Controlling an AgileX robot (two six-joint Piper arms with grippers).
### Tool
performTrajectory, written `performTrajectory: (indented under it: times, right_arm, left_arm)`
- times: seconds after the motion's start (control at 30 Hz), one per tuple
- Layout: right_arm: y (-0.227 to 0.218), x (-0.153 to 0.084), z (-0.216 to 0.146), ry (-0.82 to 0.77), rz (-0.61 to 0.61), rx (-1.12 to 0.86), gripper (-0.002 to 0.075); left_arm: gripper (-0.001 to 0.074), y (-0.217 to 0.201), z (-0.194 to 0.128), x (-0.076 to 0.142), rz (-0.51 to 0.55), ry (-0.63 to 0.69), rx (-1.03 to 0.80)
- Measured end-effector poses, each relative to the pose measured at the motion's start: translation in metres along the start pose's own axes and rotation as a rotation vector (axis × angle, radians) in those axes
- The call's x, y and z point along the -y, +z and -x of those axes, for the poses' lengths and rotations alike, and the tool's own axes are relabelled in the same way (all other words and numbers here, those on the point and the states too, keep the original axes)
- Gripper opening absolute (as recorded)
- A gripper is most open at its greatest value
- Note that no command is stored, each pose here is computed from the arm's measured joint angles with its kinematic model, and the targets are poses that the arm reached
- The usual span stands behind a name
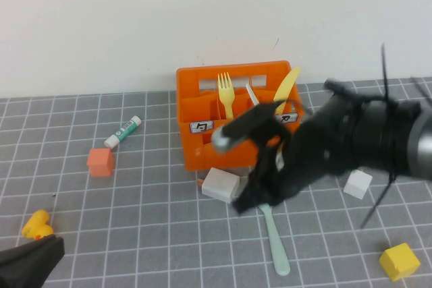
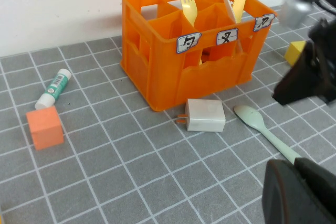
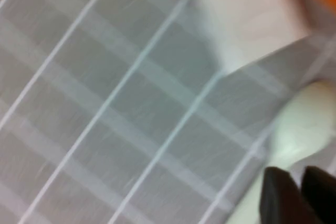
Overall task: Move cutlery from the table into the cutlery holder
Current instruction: Pick up the spoon
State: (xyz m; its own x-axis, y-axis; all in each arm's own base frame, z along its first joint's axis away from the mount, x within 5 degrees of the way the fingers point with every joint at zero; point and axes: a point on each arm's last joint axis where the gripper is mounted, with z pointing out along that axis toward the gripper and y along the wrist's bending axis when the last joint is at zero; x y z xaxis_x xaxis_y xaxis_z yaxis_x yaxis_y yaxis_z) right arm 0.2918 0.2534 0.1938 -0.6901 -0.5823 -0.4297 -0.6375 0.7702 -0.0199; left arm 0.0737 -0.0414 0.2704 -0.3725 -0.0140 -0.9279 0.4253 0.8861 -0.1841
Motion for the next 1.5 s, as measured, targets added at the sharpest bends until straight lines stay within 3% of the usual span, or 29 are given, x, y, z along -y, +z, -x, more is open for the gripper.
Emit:
performTrajectory:
  times: [0.17,0.3,0.5,1.0,1.5]
  right_arm:
    - [0.013,0.026,0.004,0.160,-0.009,-0.038,0.0309]
    - [0.030,0.027,-0.011,0.169,-0.012,-0.177,0.0377]
    - [0.054,0.022,-0.026,0.119,0.006,-0.313,0.0391]
    - [0.071,0.018,-0.023,0.155,0.047,-0.254,0.0392]
    - [0.065,0.022,-0.036,-0.089,0.032,-0.412,0.0302]
  left_arm:
    - [0.0000,0.000,0.000,0.000,0.000,0.000,0.000]
    - [0.0000,0.000,0.000,0.000,0.000,-0.002,0.000]
    - [0.0000,0.000,0.000,0.000,-0.004,-0.010,-0.001]
    - [0.0000,0.000,0.000,0.000,-0.003,-0.010,-0.003]
    - [0.0000,0.000,0.000,0.000,-0.003,-0.008,-0.003]
